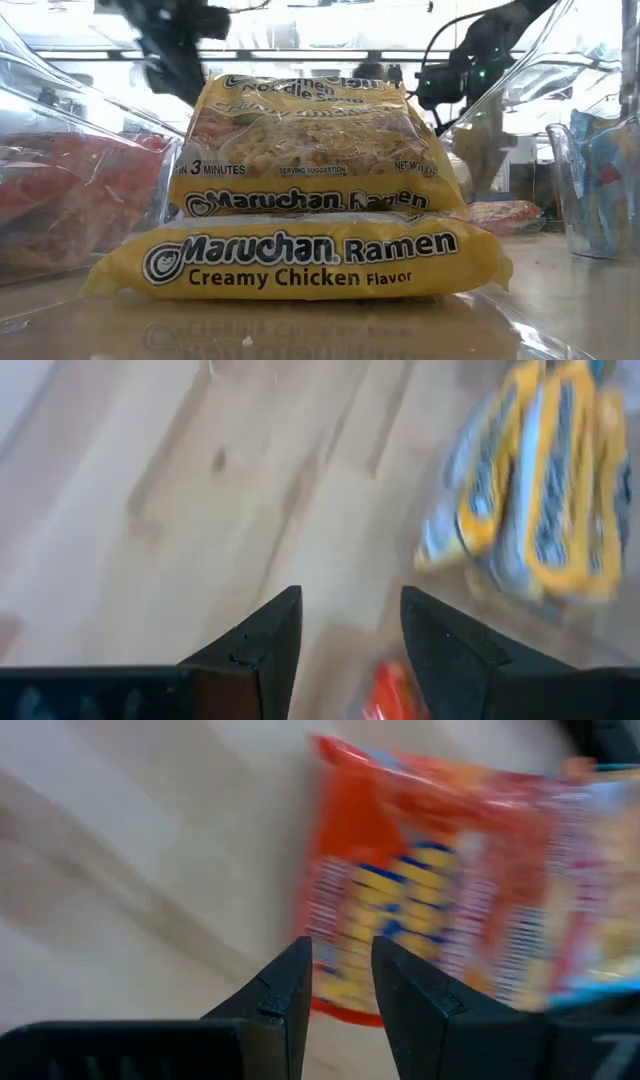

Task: Sort Maruchan noodles
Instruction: Put the orange noodle pack into the left transparent bin

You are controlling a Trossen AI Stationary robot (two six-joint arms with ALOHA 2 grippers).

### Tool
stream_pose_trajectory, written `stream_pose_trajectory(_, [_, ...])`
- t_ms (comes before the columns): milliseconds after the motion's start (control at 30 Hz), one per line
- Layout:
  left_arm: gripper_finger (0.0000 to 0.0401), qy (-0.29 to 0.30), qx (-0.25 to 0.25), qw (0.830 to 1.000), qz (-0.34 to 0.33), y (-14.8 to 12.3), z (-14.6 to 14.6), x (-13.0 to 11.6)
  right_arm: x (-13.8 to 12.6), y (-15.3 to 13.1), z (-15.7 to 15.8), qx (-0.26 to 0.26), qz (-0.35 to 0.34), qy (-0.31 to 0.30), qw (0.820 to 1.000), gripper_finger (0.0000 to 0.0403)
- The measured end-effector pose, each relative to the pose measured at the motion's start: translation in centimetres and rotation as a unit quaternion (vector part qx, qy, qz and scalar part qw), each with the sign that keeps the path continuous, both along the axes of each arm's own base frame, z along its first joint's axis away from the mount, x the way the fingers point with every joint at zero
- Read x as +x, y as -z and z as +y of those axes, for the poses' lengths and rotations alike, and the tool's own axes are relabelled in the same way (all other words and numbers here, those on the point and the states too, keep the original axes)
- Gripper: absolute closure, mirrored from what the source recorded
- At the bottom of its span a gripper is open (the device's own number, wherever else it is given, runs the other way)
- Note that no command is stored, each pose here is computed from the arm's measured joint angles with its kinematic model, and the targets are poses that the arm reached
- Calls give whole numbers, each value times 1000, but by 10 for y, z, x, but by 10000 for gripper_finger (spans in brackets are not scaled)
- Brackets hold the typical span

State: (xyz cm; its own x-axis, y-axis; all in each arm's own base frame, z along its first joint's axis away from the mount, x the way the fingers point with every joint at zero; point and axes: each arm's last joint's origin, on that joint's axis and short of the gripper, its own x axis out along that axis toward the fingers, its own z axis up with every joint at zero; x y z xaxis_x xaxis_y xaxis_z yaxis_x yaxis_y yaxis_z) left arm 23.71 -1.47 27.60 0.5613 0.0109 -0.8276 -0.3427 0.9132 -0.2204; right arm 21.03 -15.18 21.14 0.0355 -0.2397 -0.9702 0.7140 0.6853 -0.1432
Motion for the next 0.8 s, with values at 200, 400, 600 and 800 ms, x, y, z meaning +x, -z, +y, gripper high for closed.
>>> stream_pose_trajectory(200, [248, -3, -9, 999, -48, 10, 40, 29, -8, 0, -7, -49, 69, -29, 996, 305])
stream_pose_trajectory(400, [248, 10, -27, 995, -100, 27, 70, 57, -10, 8, -13, -39, 84, -30, 995, 305])
stream_pose_trajectory(600, [248, -12, -17, 990, -137, 40, 94, 73, -8, 20, -14, -20, 102, -36, 994, 305])
stream_pose_trajectory(800, [248, -41, -6, 986, -160, 41, 116, 75, -4, 36, -16, 21, 107, -43, 993, 305])
